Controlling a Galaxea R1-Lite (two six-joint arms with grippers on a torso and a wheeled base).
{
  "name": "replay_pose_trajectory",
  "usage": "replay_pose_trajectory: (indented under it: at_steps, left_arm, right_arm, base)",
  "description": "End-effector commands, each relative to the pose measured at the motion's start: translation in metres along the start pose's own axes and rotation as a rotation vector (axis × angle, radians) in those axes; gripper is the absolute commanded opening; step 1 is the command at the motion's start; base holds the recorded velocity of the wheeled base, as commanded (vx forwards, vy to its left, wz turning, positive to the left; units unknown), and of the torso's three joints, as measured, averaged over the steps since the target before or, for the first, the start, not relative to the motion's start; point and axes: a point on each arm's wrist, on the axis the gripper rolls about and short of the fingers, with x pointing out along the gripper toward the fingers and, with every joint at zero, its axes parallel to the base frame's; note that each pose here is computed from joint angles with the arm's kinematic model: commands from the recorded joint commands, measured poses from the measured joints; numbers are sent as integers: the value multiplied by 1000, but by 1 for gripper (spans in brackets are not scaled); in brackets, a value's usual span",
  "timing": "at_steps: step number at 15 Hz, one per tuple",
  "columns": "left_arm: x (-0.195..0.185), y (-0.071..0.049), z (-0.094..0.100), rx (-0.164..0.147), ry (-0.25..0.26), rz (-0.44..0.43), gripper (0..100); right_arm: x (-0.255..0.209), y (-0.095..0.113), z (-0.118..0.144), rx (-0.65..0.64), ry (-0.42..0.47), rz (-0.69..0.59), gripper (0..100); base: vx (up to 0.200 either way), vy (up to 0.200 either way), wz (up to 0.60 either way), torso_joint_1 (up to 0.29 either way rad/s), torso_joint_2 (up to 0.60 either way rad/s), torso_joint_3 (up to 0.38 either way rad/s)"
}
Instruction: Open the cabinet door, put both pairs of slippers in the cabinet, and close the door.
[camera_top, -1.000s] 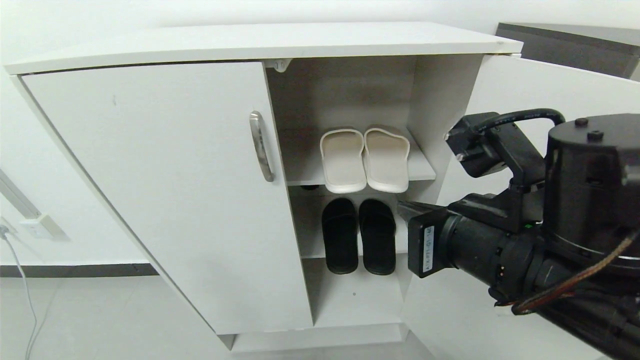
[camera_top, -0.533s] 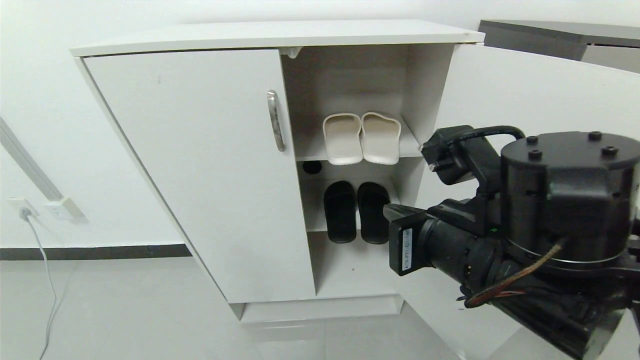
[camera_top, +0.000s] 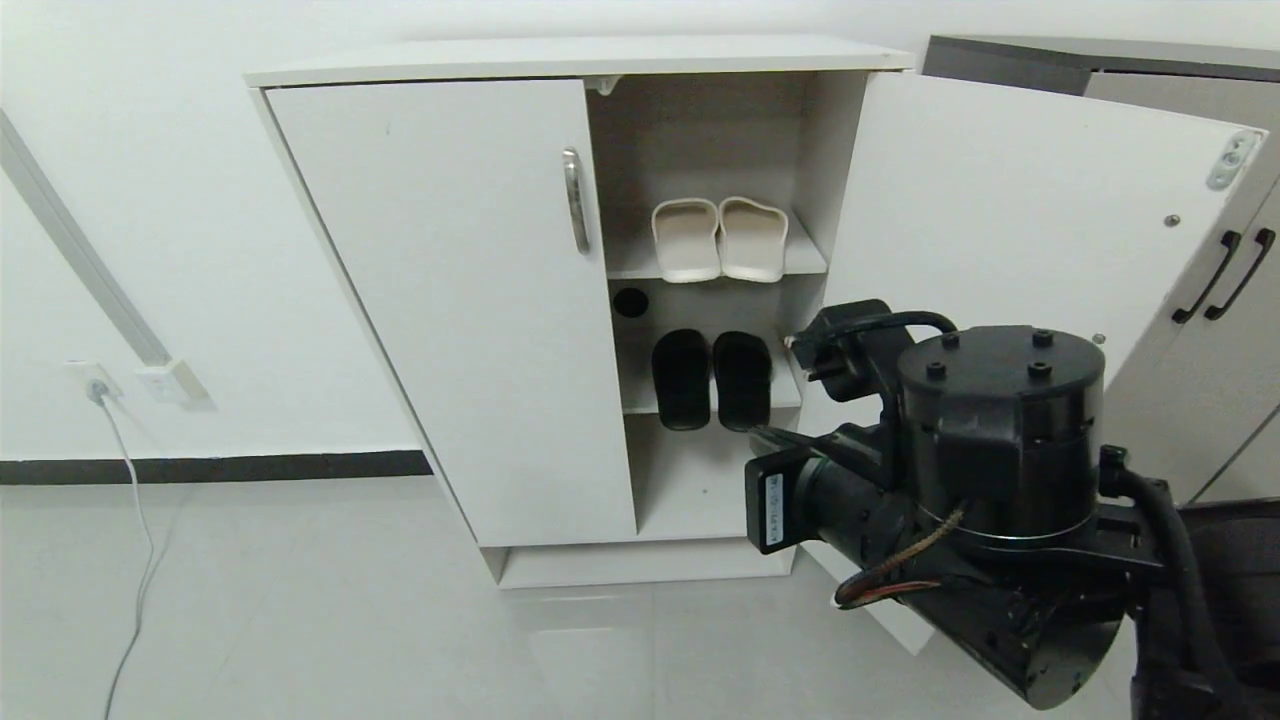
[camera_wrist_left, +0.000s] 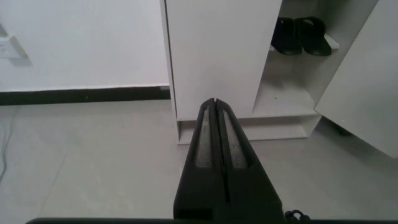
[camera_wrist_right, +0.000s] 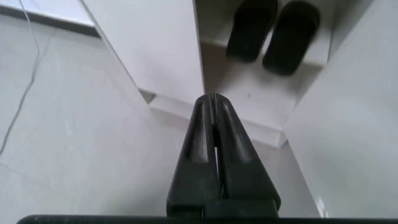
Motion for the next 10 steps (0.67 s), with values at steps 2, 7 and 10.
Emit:
replay_pose_trajectory:
  at_steps: [2, 7, 10]
  left_arm:
    - [0, 0, 0, 0, 1, 0, 0]
    - [0, 0, 0, 0, 1, 2, 0]
    - [0, 0, 0, -6, 3, 2, 0]
  right_arm:
    - [18, -7, -15, -19, 50, -38, 0]
    - [42, -18, -30, 4, 12, -82, 0]
    - [43, -28, -37, -25, 26, -110, 0]
  base:
    - [0, 0, 0, 0, 0, 0]
    - [0, 0, 0, 0, 0, 0]
    - [0, 0, 0, 0, 0, 0]
